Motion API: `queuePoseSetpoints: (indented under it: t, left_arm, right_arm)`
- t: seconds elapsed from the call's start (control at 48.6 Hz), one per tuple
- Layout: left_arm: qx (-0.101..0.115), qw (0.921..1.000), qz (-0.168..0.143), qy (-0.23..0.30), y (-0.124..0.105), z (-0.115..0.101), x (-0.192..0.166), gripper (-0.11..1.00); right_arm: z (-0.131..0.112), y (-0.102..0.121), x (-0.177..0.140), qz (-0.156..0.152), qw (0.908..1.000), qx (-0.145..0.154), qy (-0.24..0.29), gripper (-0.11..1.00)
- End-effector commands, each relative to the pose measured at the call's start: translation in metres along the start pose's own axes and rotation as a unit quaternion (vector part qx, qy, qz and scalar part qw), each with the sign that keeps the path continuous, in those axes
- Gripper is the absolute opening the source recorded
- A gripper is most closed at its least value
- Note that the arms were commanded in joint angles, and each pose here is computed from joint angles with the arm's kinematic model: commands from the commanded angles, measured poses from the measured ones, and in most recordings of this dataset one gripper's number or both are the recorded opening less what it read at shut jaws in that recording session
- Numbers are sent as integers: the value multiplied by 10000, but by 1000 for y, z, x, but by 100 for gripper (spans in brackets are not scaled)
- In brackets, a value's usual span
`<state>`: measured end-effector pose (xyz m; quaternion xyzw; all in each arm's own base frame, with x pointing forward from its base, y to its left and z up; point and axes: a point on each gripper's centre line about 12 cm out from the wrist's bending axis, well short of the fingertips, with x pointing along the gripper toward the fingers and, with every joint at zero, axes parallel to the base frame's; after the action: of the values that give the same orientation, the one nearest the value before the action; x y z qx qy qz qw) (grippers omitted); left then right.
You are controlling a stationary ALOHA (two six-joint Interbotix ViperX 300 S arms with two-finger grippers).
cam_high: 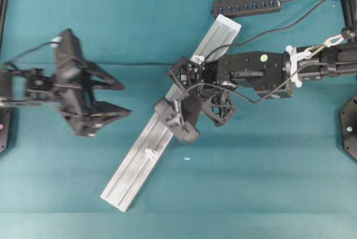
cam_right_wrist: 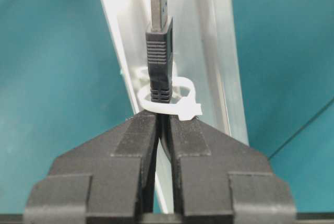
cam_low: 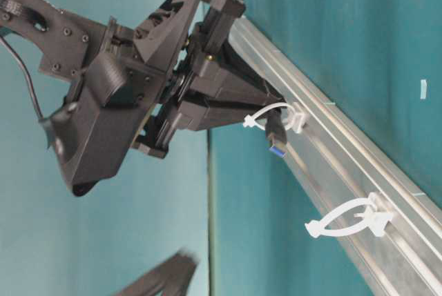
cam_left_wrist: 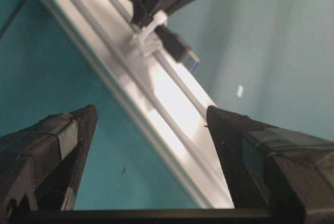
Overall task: Pass the USB cable through three rings with both arms.
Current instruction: 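Move the left gripper in and grasp the plug past the second ring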
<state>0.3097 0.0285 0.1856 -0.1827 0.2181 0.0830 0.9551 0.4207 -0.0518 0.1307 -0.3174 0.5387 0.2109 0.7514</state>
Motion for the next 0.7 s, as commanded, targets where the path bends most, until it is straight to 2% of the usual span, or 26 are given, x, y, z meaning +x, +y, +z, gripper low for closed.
queuePoseSetpoints:
  t: [0.0, 0.144, 0.473, 0.679]
  left_arm:
    - [14, 9999, -75, -144, -4, 8, 15, 92]
    - [31, 10000, -69, -64, -7, 10, 39, 92]
    - [150, 9993, -210, 259, -24, -4, 81, 92]
    - [190, 9991, -181, 336, -24, -7, 93, 92]
  right_arm:
    - [3, -4, -4, -69, 9995, 279, -87, 8]
    - [1, -7, -5, -110, 9988, 469, -109, 8]
    - [-1, -7, -5, -98, 9986, 514, -89, 8]
    - [-2, -7, -5, -103, 9985, 535, -96, 8]
